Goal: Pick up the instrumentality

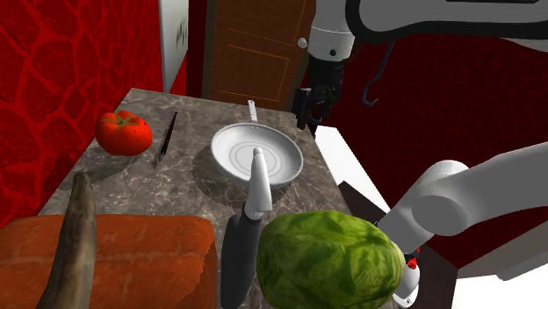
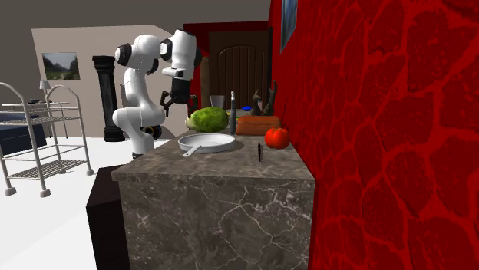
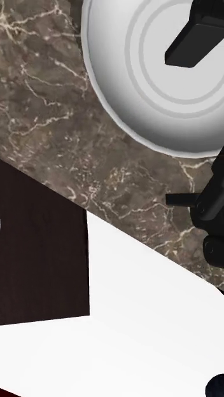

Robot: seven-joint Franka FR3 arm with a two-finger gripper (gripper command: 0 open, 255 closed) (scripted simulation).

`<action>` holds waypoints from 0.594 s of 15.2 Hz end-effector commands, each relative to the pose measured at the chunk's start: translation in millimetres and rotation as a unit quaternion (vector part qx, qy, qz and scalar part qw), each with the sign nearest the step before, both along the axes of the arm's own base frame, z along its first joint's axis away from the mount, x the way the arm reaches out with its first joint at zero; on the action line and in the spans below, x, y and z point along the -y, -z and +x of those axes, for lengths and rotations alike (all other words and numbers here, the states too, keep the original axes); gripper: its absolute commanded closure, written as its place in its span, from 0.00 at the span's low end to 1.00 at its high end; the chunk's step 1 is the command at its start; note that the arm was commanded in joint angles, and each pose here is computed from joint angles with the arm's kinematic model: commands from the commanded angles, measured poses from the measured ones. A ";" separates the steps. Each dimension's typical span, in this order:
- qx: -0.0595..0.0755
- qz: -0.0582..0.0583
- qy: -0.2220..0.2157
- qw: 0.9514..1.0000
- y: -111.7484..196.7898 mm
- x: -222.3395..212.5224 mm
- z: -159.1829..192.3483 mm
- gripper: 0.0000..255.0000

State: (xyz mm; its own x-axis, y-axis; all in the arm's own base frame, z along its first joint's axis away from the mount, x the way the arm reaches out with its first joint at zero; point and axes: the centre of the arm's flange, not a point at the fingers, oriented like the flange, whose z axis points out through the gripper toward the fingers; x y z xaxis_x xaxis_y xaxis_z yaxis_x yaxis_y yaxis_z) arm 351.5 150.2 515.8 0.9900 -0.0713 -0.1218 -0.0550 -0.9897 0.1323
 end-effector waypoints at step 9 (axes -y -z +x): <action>0.019 -0.003 0.094 0.995 29.6 -100.6 76.9 0.00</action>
